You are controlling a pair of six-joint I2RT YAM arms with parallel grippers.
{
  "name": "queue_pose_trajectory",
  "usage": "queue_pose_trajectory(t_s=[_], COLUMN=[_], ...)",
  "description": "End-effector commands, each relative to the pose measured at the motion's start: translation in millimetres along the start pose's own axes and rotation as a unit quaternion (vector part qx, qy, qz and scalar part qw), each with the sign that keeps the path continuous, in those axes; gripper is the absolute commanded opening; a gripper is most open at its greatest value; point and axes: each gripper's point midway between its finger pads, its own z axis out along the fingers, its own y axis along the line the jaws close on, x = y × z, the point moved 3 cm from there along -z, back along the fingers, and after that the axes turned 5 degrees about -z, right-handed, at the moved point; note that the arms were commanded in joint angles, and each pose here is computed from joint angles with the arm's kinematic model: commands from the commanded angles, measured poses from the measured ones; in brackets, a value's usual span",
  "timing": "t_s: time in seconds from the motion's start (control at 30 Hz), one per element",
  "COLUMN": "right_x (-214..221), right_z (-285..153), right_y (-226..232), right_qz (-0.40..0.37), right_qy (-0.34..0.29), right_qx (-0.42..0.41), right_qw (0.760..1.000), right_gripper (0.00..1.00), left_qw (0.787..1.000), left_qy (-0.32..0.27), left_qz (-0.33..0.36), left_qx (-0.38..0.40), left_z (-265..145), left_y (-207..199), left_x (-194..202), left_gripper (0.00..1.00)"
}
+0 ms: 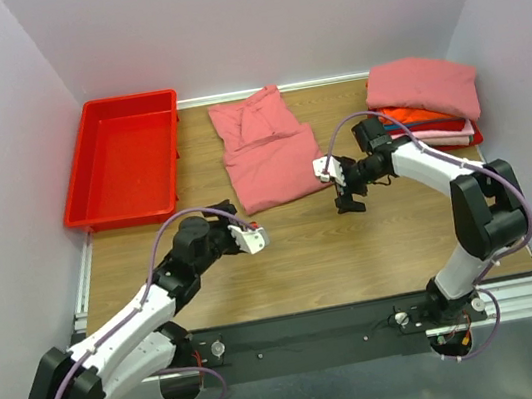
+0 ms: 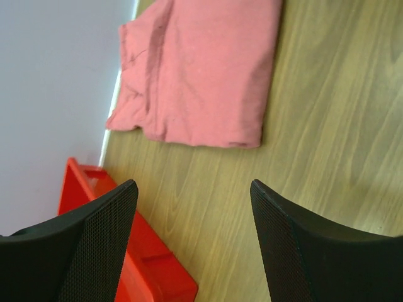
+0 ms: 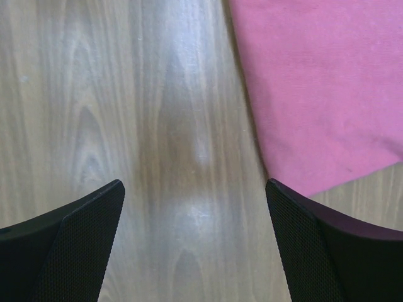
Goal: Fold and stack the t-shirts
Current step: Fold the tshirt
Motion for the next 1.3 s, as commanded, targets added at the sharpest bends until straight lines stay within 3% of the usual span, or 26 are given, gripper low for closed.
queue_pose_trajectory(t_s=[0.0,0.27,0.83,1.07,1.27], right_x=[6.2,8.2,19.9,29.1,37.4], right_z=[3.1,17.1,39.2,47.5,53.2], right_y=[-20.2,-45.5,-75.8,-68.8,-68.4], right_qz=[-0.039,-0.040,-0.036,-0.042,-0.027], right_qy=[0.016,0.010,0.018,0.038,0.060], right_qx=[0.008,0.005,0.002,-0.011,-0.014], right_qw=[0.999,0.999,0.999,0.998,0.998], right_gripper=[0.98,0.97,0.90,0.83,0.71], left_qw=[0.998,0.995,0.986,0.981,0.977], left_qy=[-0.032,0.037,0.095,0.118,0.130], left_qz=[0.021,-0.004,-0.013,-0.031,-0.043], left_qx=[0.049,0.093,0.137,0.149,0.164], left_z=[23.0,80.6,120.4,133.9,139.2], left_y=[-8.0,-19.5,-33.0,-31.7,-40.5], left_x=[-13.6,10.7,40.5,47.5,54.7], left_gripper=[0.79,0.77,0.74,0.69,0.66])
